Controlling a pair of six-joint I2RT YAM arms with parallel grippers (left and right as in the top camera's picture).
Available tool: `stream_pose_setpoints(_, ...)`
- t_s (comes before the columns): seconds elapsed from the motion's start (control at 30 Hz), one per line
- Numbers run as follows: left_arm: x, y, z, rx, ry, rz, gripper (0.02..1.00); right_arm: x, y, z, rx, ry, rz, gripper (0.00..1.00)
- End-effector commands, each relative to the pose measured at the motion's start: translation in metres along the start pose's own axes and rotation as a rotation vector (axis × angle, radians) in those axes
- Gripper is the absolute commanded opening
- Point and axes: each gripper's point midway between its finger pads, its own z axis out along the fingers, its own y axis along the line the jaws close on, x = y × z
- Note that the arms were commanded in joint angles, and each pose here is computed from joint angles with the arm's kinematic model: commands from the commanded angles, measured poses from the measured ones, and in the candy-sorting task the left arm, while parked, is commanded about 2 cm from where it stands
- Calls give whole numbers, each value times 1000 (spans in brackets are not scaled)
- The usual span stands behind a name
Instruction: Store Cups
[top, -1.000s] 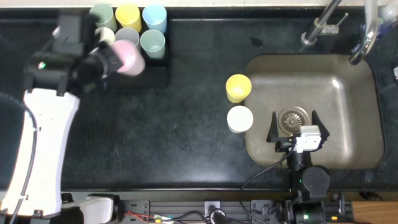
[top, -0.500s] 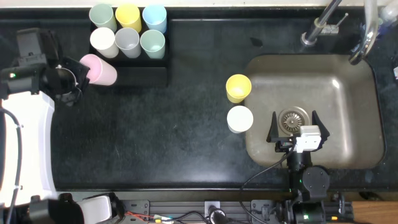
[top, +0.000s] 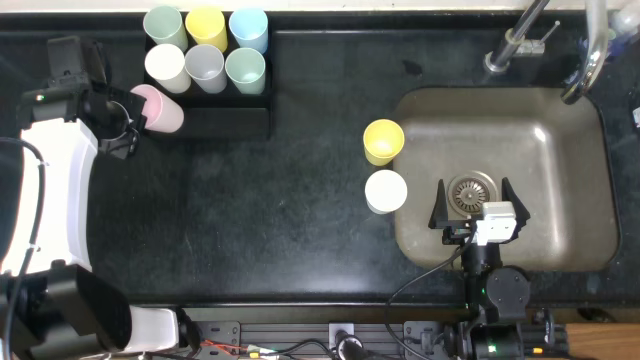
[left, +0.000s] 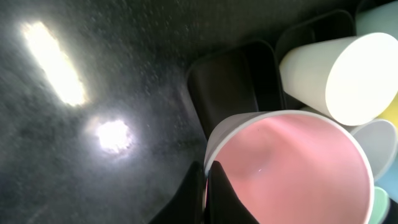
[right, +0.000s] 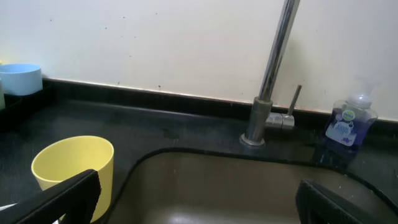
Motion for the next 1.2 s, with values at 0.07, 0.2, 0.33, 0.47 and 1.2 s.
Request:
stream_pose_setpoints(0.07,-16,5,-4,-41,-88,104,36,3,0,0,0,-3,9,996)
stream_pose_setpoints(0.2,-20,3,6,-53,-100,103,36,3,0,0,0,-3,9,996)
stream_pose_setpoints(0.33,-21,2,20,-70,-91,103,36,3,0,0,0,-3,9,993)
stream_pose_setpoints(0.47,-22,1,30,-83,-90,104,36,3,0,0,0,-3,9,998)
stream_pose_setpoints(1.2,-20,-16,57,-84,-123,168,36,3,0,0,-1,-3,9,998)
